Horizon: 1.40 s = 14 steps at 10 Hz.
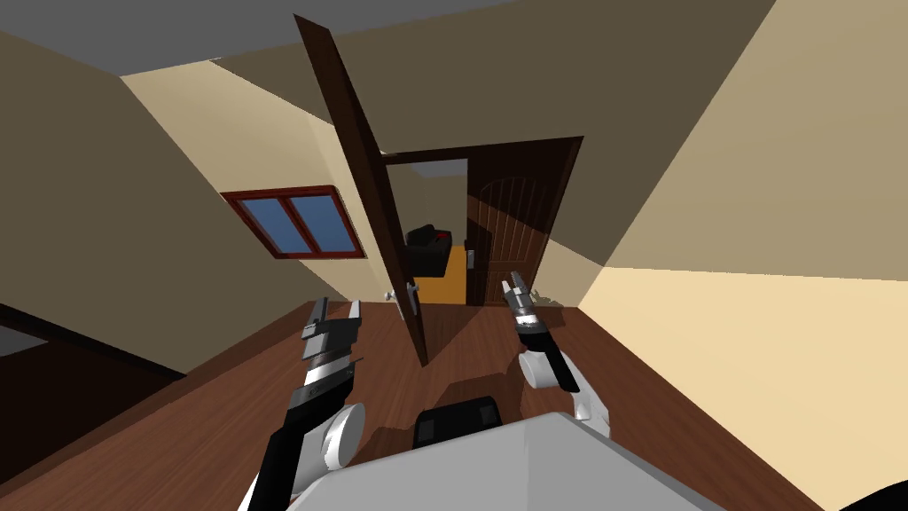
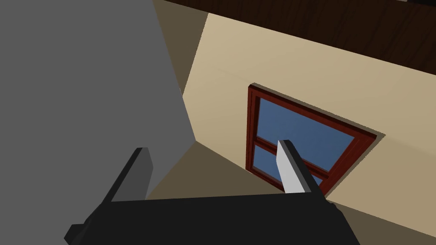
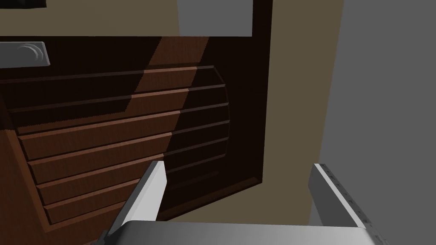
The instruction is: Pull the door open
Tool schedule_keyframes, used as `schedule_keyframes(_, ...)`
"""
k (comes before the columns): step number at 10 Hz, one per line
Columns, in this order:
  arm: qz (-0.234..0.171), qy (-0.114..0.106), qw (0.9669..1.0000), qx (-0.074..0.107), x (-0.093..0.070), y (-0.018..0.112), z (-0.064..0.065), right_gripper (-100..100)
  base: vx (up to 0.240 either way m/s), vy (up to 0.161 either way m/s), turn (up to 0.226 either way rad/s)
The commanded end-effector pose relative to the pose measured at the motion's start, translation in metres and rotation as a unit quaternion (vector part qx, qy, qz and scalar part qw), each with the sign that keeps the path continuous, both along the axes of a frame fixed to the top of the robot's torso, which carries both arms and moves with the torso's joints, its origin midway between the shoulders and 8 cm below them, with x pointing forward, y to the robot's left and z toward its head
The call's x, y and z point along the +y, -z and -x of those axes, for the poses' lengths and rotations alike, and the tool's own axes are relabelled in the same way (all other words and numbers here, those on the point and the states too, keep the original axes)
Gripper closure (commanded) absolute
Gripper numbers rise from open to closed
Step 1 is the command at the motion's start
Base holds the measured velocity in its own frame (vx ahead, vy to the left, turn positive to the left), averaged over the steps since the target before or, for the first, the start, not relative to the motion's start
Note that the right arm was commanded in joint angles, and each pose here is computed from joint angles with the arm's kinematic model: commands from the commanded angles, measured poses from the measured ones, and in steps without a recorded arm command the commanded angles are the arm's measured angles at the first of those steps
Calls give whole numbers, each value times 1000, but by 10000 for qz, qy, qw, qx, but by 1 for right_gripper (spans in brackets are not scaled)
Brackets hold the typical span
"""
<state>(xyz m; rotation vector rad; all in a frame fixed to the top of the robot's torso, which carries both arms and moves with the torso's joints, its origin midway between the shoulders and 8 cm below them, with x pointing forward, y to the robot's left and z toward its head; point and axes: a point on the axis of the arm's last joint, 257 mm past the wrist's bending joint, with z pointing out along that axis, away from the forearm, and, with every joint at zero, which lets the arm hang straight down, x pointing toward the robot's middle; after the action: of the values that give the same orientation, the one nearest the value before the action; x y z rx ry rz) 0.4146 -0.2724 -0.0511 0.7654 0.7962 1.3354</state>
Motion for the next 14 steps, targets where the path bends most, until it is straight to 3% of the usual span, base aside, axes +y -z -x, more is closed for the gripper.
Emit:
schedule_keyframes(1,-39,-2,9999,97,-5,10,-10,-100,81,-6,97)
schedule_keyframes(6,-175,28,9990,408,-20,47,-38,-100,96,-1,85)
schedule_keyframes(14,-316,175,9957,858,-46,96,-68,-100,67,-6,62)
